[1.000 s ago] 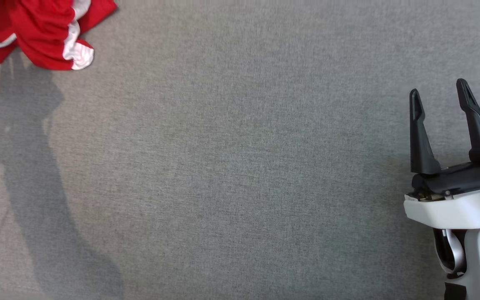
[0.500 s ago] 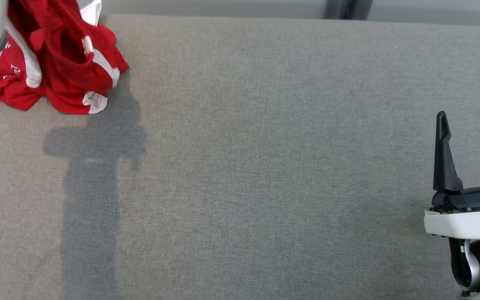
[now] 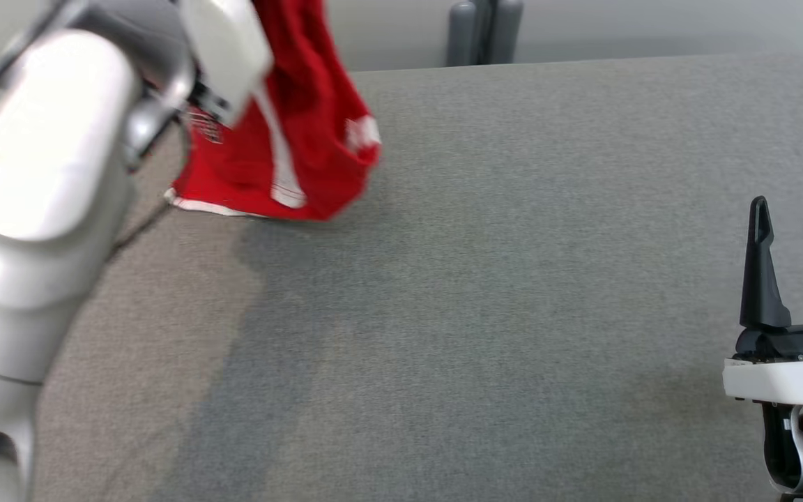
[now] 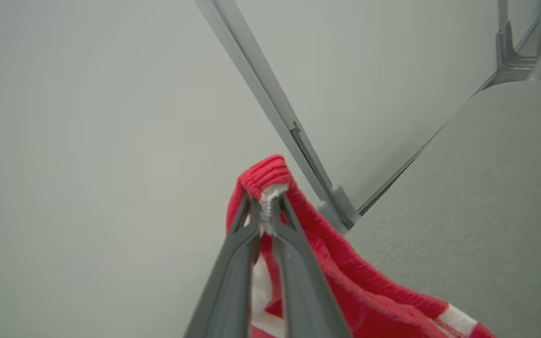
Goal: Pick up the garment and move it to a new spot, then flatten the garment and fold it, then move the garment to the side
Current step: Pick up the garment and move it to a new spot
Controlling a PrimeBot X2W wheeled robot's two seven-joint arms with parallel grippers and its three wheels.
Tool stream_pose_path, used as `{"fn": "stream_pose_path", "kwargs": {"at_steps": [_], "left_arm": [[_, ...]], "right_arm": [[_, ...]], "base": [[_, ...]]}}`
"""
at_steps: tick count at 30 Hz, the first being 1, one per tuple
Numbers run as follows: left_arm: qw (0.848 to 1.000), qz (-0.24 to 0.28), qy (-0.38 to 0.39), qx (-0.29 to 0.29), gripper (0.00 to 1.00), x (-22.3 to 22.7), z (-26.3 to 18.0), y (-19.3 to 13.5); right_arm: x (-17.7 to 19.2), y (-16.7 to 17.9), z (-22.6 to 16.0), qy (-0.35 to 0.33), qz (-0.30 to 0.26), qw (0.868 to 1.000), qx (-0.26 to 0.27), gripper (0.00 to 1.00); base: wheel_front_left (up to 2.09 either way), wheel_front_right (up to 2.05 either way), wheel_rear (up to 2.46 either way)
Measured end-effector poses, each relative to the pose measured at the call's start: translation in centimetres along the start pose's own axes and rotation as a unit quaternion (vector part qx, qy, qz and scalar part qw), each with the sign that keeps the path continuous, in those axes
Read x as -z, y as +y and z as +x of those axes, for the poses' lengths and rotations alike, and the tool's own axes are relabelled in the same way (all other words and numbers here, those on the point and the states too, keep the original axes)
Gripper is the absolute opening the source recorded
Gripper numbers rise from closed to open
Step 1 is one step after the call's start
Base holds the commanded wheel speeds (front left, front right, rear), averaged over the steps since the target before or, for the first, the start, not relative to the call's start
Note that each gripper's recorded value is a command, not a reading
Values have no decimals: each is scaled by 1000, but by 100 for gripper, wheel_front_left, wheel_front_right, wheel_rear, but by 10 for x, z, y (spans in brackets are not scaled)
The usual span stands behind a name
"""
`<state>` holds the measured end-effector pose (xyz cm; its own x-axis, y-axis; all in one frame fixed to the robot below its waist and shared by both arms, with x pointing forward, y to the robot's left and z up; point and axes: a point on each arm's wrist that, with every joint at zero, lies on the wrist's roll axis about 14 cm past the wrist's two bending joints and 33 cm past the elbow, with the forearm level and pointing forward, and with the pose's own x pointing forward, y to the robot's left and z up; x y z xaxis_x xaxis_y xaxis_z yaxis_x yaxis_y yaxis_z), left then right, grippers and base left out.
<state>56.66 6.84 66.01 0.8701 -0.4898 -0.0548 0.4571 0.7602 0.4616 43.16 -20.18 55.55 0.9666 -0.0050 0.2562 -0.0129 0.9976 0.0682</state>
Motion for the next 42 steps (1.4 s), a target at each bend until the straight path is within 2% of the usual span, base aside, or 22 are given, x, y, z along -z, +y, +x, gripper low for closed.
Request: {"fn": "stream_pose_path", "kwargs": {"at_steps": [4, 7, 9, 14, 18, 21, 22, 23, 24, 32, 42], "left_arm": [[996, -55, -36, 66, 0, -13, 15, -72], [984, -129, -32, 120, 0, -5, 20, -137], [975, -161, -18, 151, 0, 8, 21, -177], [962, -196, 18, 188, 0, 47, 20, -235], [959, -210, -3, 192, 0, 57, 20, -260], [947, -227, 8, 225, 0, 69, 7, -292], [942, -232, 13, 241, 11, 71, 1, -304], [938, -237, 15, 252, 47, 69, -2, -312], [935, -240, 15, 261, 100, 67, -5, -318], [935, -234, 8, 265, 100, 58, -20, -324], [951, -264, -1, 159, 100, 65, -29, -273]], "right_arm": [[-2, -14, -8, 2, -5, 1000, 18, 100], [0, -22, -12, 7, -5, 1000, 30, 100], [2, -22, -14, 12, -3, 999, 31, 100], [6, -34, -20, 21, -6, 999, 47, 100], [12, -42, -27, 33, -8, 998, 58, 100], [14, -46, -31, 40, -10, 997, 64, 100], [14, -47, -32, 41, -10, 997, 66, 100], [15, -48, -34, 43, -11, 997, 68, 100], [15, -49, -35, 44, -12, 997, 69, 100], [14, -43, -36, 42, -3, 997, 62, 100], [7, -21, -30, 29, 4, 999, 32, 100]], "base": [[0, 0, 0], [0, 0, 0], [0, 0, 0], [0, 0, 0], [0, 0, 0], [0, 0, 0], [0, 0, 0], [0, 0, 0], [0, 0, 0], [0, 0, 0], [0, 0, 0]]}}
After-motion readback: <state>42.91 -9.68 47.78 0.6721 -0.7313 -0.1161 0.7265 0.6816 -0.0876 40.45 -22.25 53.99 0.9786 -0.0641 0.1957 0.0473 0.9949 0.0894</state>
